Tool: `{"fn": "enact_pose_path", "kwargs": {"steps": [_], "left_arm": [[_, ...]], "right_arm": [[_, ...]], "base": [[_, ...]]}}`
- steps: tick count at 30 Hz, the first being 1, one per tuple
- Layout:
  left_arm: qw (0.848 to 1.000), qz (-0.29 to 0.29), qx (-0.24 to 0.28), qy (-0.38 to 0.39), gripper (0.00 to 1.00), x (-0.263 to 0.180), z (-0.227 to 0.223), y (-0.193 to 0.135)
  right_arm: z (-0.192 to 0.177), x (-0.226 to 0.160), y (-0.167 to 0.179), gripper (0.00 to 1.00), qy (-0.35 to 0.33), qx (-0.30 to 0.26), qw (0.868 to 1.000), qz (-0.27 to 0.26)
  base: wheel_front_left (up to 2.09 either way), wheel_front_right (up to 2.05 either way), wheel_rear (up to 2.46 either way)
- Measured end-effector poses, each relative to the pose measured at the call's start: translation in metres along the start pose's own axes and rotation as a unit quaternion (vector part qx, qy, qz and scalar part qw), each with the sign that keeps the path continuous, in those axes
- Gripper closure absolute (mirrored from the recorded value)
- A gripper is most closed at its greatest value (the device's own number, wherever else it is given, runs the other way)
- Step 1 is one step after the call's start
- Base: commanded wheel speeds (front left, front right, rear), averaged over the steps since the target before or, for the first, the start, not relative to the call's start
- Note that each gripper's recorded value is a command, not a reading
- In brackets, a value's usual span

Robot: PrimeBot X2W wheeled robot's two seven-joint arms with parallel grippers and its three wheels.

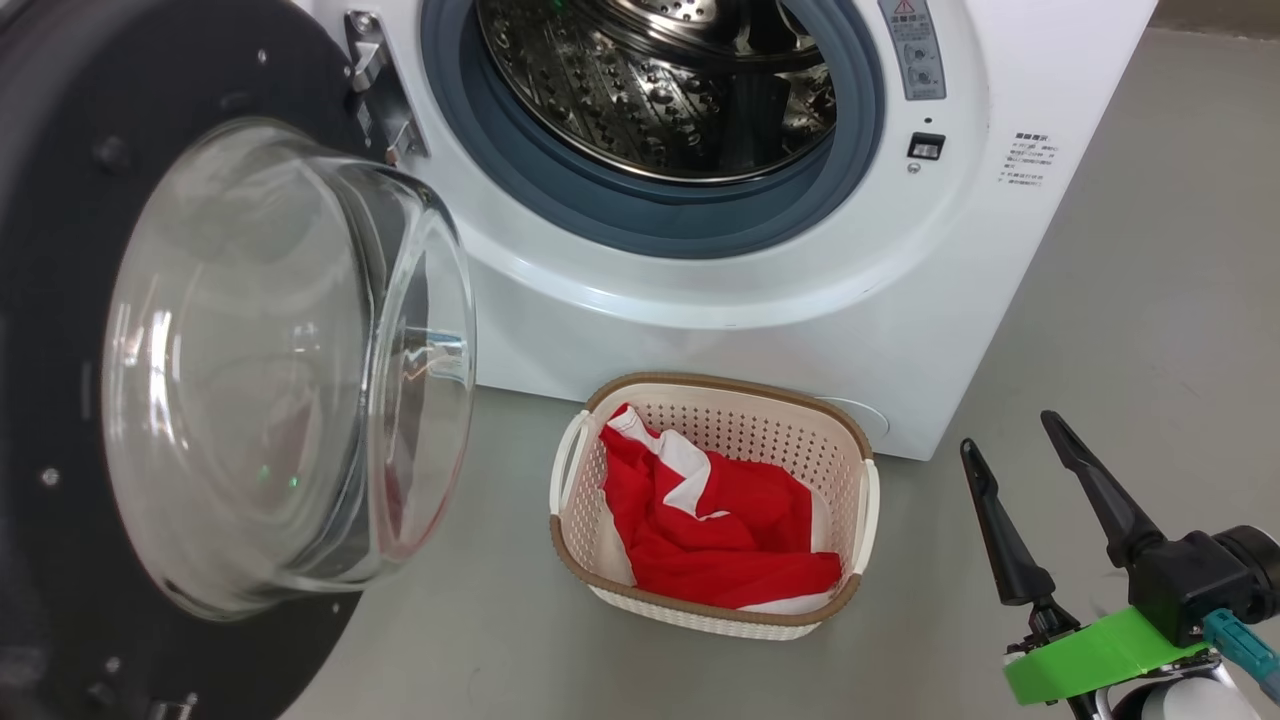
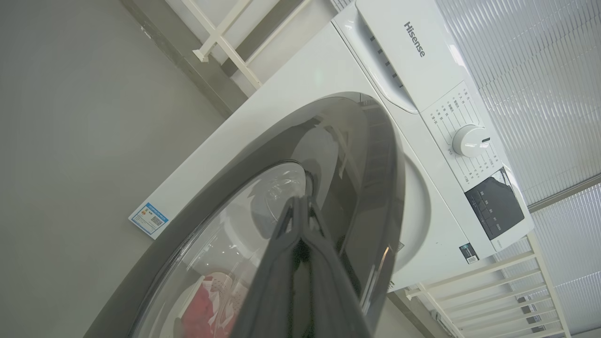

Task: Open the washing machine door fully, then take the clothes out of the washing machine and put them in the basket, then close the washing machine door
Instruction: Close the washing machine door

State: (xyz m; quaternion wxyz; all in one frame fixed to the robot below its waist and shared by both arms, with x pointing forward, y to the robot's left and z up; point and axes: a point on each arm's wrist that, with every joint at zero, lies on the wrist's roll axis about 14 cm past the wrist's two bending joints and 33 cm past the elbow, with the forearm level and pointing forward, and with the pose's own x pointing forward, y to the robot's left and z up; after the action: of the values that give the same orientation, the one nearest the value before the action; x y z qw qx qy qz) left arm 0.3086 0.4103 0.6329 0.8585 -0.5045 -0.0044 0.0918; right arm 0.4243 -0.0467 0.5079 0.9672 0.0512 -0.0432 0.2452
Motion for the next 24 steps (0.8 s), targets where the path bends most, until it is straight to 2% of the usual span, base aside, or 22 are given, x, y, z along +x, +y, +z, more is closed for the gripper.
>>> {"fn": "enact_pose_path", "kwargs": {"steps": [9,24], "left_arm": [[0.999,-0.045,0.008,0.029,1.0,0.004,-0.026,-0.026],[0.992,-0.082,0.006,0.091,1.0,0.012,-0.073,-0.049]], "right_arm": [[-0.003,-0.003,-0.005,0.0,0.004,0.006,1.0,-0.011],[-0.002,-0.013,-0.02,0.0,0.004,0.003,0.999,-0.037]], "base": [[0.0,0.0,0.0],[0.0,0.0,0.0]]}}
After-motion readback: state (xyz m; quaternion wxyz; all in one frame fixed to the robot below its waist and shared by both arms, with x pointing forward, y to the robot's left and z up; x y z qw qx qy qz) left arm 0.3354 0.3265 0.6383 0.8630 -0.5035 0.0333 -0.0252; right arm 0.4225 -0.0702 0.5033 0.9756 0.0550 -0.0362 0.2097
